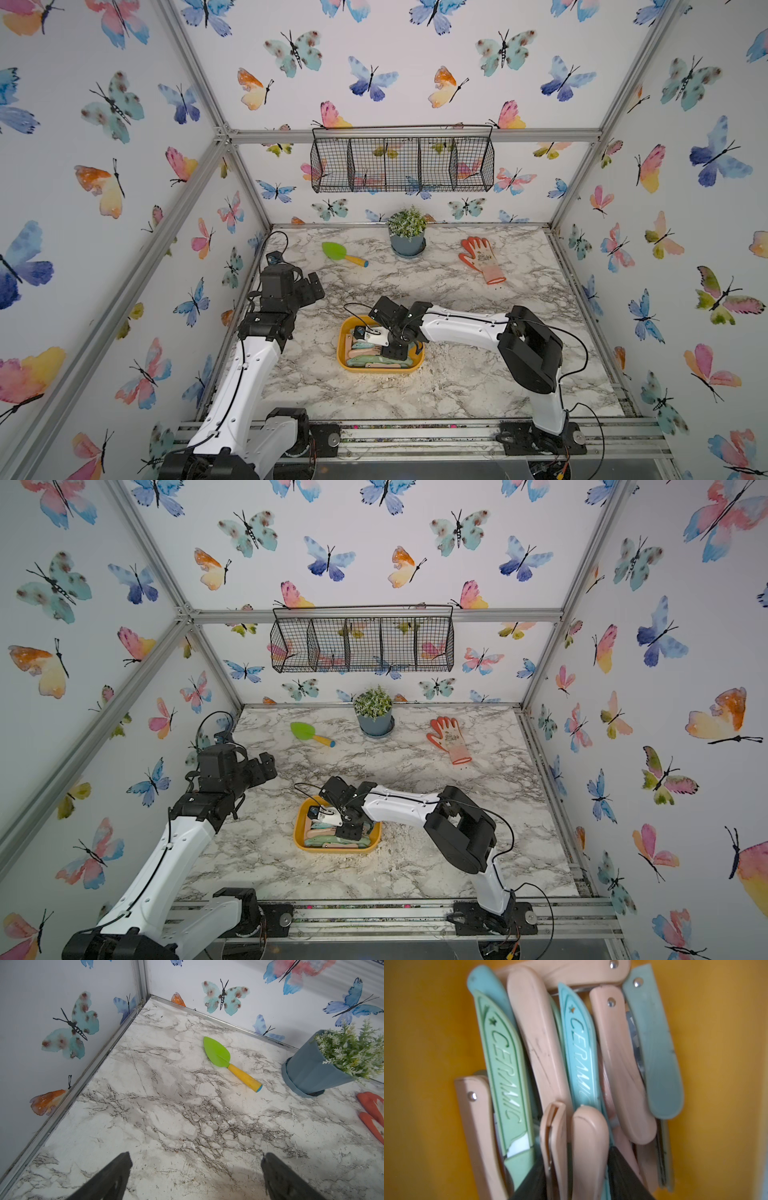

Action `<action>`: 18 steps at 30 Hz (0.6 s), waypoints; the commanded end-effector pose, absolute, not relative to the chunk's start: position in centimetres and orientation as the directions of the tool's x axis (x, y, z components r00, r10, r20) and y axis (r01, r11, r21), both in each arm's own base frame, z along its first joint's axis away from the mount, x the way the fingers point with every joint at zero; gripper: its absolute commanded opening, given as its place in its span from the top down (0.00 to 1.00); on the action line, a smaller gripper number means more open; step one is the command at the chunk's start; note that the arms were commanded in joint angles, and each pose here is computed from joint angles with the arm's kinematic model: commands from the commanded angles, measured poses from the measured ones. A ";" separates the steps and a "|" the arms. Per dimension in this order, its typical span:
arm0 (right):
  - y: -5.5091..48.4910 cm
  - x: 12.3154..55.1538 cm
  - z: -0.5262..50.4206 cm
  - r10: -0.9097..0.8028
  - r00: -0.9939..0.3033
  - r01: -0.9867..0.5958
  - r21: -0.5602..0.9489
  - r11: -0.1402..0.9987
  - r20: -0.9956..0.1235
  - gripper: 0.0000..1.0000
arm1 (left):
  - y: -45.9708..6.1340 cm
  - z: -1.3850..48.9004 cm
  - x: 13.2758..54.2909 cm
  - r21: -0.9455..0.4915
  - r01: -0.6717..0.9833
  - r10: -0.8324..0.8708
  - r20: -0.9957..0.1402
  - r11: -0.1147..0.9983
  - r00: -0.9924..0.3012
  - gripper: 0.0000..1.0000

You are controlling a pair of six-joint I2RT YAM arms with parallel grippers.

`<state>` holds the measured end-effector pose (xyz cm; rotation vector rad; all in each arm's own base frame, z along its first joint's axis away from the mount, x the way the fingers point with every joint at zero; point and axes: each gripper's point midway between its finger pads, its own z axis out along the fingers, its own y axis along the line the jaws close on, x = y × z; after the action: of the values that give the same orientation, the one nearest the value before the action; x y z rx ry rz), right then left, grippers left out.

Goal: Take the fruit knife out of the storage box
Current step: Adjust the fruit knife in the storage box.

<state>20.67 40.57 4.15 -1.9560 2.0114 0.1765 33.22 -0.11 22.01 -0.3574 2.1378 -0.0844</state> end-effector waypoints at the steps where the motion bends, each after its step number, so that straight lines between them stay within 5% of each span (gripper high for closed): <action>1: 40.1 20.4 3.2 -0.965 -0.005 -0.990 -0.132 0.042 -0.263 0.57 | 0.1 23.2 33.1 -0.196 -0.234 -0.291 -0.817 0.952 -0.499 0.02; 12: 39.9 22.4 4.7 -0.960 -0.040 -0.965 -0.237 0.108 -0.276 0.62 | 0.0 23.0 33.2 -0.198 -0.231 -0.291 -0.812 0.953 -0.506 0.02; 18: 40.2 23.7 5.6 -0.949 -0.075 -0.943 -0.288 0.168 -0.307 0.55 | -0.1 23.0 33.2 -0.201 -0.227 -0.292 -0.811 0.953 -0.507 0.02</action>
<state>22.49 39.69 4.34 -1.8762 2.0428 0.0280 33.21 -0.11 22.00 -0.3578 2.1381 -0.0845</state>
